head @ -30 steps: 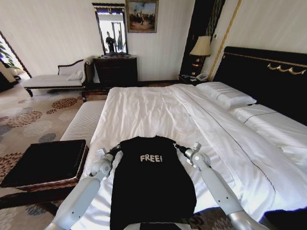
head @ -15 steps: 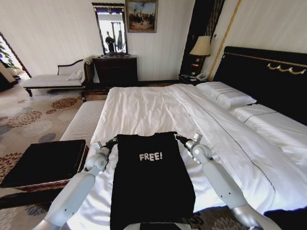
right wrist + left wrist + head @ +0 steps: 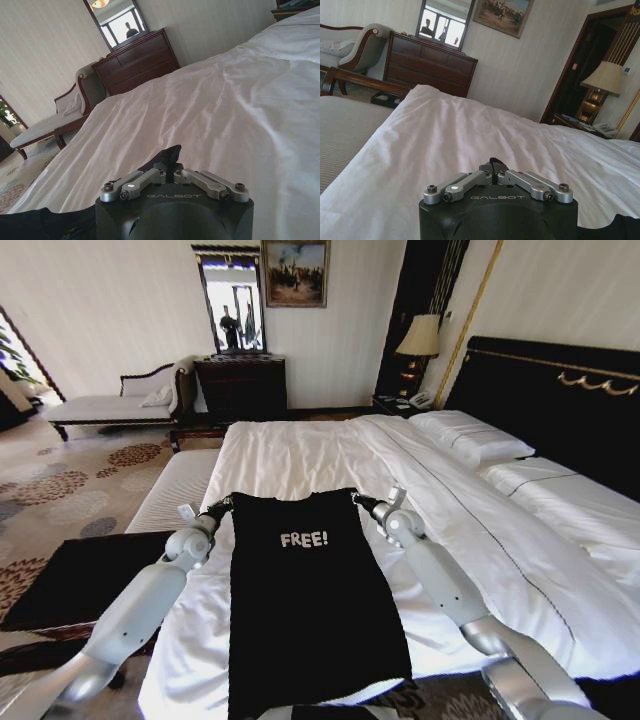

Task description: Fold the clothes on the bed and place them into the basket.

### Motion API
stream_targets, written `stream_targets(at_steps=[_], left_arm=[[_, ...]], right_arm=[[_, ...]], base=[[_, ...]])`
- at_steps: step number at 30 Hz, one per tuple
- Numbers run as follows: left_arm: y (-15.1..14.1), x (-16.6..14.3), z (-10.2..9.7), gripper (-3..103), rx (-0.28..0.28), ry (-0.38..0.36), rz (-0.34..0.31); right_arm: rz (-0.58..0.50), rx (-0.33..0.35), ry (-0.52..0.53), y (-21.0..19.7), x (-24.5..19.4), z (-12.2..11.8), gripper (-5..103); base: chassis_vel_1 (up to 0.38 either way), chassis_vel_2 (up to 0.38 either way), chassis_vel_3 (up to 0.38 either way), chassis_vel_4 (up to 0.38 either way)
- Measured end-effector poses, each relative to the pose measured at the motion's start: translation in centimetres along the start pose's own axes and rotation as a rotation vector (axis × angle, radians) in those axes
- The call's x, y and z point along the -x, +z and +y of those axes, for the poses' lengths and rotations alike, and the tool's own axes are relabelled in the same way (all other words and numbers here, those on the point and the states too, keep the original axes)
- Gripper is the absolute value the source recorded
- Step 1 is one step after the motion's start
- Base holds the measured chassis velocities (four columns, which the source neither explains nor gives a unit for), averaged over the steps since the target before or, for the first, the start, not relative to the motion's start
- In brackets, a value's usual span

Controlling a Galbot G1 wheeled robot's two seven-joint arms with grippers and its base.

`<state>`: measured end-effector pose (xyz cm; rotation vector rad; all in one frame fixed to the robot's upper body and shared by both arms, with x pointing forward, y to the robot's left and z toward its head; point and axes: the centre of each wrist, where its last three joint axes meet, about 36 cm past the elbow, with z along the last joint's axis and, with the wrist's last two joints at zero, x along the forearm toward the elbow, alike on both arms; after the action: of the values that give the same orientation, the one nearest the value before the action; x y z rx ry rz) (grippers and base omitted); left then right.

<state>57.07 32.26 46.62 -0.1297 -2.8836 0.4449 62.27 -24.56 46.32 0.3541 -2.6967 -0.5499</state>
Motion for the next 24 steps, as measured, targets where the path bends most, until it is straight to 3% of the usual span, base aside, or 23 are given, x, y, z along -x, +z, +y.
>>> stream_targets(at_steps=[3,10,16,22,24], left_arm=[[0.1,2.9,0.2,0,0.01,-0.014,0.011],[1.2,5.0,0.0,0,0.025,-0.03,0.025],[4.2,2.1,-1.0,0,0.046,-0.005,0.005],[9.6,-4.0,-1.4,0,0.094,0.0,-0.04],[10.0,-4.6,-1.5,0,0.096,-0.001,-0.045]], right_arm=[[-0.003,0.001,0.03,0.6,2.4,-0.1,1],[-0.024,-0.001,0.063,1.7,4.0,-0.8,1],[-0.08,-0.07,0.082,4.4,2.3,-0.7,1],[-0.161,-0.176,0.102,8.3,-1.9,0.2,1],[-0.164,-0.183,0.106,8.7,-2.3,0.1,1]], base=[[0.0,0.0,0.0,0.0],[0.0,0.0,0.0,0.0],[0.0,0.0,0.0,0.0],[0.0,0.0,0.0,0.0],[0.0,0.0,0.0,0.0]])
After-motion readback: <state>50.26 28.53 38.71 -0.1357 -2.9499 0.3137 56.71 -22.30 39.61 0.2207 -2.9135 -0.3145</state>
